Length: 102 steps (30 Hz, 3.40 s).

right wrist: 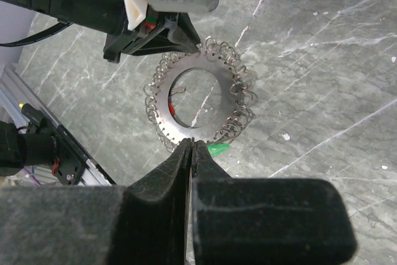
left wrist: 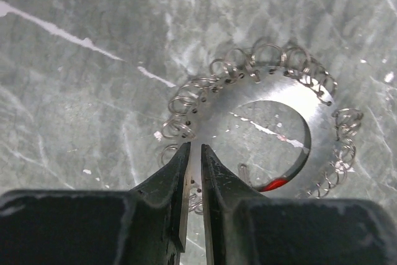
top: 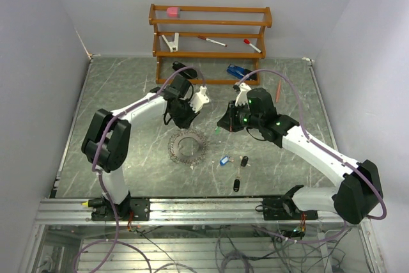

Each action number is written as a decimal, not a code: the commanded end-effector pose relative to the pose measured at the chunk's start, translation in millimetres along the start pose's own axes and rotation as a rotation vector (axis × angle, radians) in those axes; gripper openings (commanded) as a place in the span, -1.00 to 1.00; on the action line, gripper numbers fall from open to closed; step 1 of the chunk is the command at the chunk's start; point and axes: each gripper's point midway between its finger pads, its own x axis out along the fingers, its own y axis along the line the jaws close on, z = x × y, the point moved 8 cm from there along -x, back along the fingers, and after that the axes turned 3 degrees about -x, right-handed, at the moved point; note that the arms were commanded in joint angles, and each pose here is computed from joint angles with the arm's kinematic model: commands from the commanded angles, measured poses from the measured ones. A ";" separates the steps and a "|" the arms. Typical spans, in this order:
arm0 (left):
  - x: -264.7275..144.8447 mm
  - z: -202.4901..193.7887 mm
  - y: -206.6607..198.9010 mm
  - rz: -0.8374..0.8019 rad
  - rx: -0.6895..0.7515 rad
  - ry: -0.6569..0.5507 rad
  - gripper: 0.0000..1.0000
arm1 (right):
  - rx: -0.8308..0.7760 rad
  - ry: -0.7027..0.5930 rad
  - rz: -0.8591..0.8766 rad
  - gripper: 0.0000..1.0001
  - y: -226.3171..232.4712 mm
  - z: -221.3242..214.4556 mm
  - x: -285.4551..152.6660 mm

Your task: Put the keys on the keyring

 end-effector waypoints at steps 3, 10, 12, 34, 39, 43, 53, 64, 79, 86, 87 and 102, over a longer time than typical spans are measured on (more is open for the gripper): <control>7.5 -0.3 12.8 0.155 -0.096 0.045 -0.54 | 0.000 -0.025 0.000 -1.00 -0.5 1.8 -4.2; 12.4 0.6 8.6 0.170 -0.116 0.068 -0.53 | 0.001 -0.022 -0.004 -1.00 -1.6 2.3 -3.2; 12.6 2.1 6.0 0.168 -0.116 0.069 -0.53 | 0.003 -0.020 -0.002 -1.00 -2.0 2.0 -2.6; 27.4 2.7 -5.1 0.175 -0.166 0.120 -0.14 | 0.001 -0.019 -0.012 -1.00 -5.4 -0.5 -6.5; 30.3 -2.7 -4.9 0.194 -0.172 0.128 -0.14 | 0.001 -0.019 -0.012 -1.00 -7.2 -0.2 -6.3; 31.1 -2.3 -5.5 0.187 -0.179 0.130 -0.17 | 0.003 -0.017 -0.007 -1.00 -7.6 0.2 -5.2; 36.5 -5.2 -6.4 0.191 -0.188 0.138 -0.19 | 0.006 -0.023 -0.010 -1.00 -8.8 0.7 -7.4; 44.6 -8.5 -4.4 0.200 -0.199 0.158 -0.32 | 0.003 -0.024 -0.013 -1.00 -10.1 1.6 -8.6; 43.1 -5.1 -2.7 0.207 -0.191 0.156 -0.86 | 0.010 -0.027 -0.013 -1.00 -11.8 -0.5 -10.4; -1.8 24.4 -7.6 0.203 -0.127 0.068 -0.86 | 0.010 -0.032 -0.006 -1.00 -10.4 3.4 -11.6; -11.9 31.0 -9.5 0.195 -0.113 0.043 -0.86 | 0.010 -0.034 -0.001 -1.00 -9.6 5.1 -12.4; -107.8 70.0 -55.1 0.007 0.188 -0.356 -0.86 | -0.004 -0.137 0.165 -1.00 12.3 42.2 -49.1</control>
